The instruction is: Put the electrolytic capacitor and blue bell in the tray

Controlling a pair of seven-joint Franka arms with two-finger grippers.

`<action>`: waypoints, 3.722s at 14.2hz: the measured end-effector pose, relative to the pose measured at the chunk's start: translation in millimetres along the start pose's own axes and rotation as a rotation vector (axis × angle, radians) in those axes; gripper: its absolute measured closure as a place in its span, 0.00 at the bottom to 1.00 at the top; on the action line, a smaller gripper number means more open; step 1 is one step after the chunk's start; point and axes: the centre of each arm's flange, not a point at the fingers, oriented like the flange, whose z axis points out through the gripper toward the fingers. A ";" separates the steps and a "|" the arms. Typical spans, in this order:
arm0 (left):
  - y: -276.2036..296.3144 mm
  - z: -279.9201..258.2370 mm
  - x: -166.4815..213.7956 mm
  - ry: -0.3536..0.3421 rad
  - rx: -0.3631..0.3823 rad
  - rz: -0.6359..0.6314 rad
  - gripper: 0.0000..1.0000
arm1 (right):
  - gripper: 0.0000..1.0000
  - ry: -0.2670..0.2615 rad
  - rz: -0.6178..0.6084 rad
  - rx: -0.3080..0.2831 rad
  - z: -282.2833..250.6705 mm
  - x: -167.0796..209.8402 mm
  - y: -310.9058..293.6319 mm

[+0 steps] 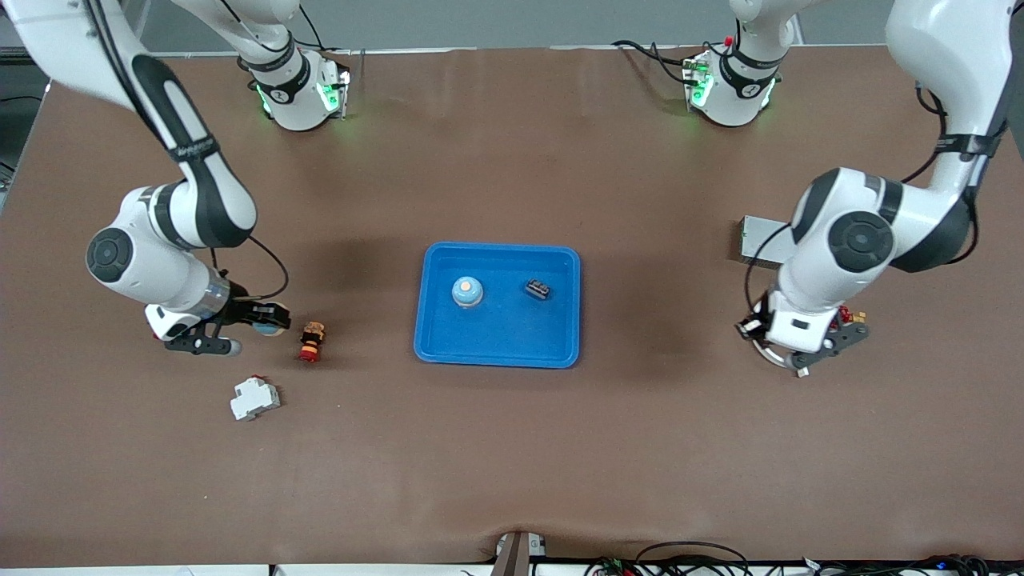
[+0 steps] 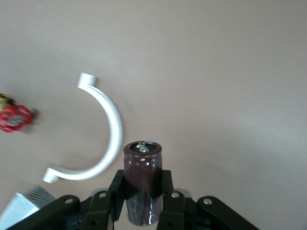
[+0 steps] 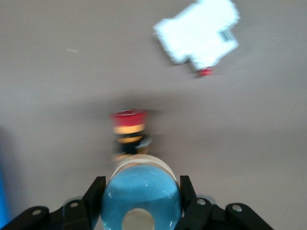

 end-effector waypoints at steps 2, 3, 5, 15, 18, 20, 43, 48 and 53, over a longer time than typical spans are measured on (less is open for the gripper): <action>39.2 -2.4 -31.5 -0.015 -0.020 0.018 0.66 | 0.33 0.001 0.060 -0.003 -27.8 -3.6 -53.3; 59.0 -2.3 -48.9 -0.021 -0.026 0.016 0.66 | 0.33 0.004 0.085 -0.002 -29.1 -7.2 -70.4; 103.8 0.2 -91.6 -0.037 -0.035 -0.005 0.66 | 0.33 0.006 0.137 -0.020 -22.2 -17.3 -102.0; 241.2 78.4 -193.6 -0.152 -0.121 -0.157 0.66 | 0.33 0.039 0.344 -0.105 77.9 -22.6 -236.0; 258.1 113.2 -205.2 -0.125 -0.099 -0.206 0.66 | 0.33 0.054 0.381 -0.109 96.8 -27.9 -265.7; 265.1 126.3 -210.7 -0.095 -0.079 -0.218 0.66 | 0.33 0.061 0.400 -0.116 110.7 -30.7 -279.7; 63.1 -109.5 2.0 -0.009 0.094 0.089 0.00 | 0.00 0.136 0.482 -0.141 159.8 -49.0 -329.2; -19.5 -156.8 45.3 -0.011 0.060 0.203 0.00 | 0.00 0.071 0.494 -0.225 95.9 -50.0 -355.3; -62.7 -176.3 64.5 0.011 0.066 0.327 0.00 | 0.00 0.004 0.345 -0.213 -11.2 -0.2 -309.2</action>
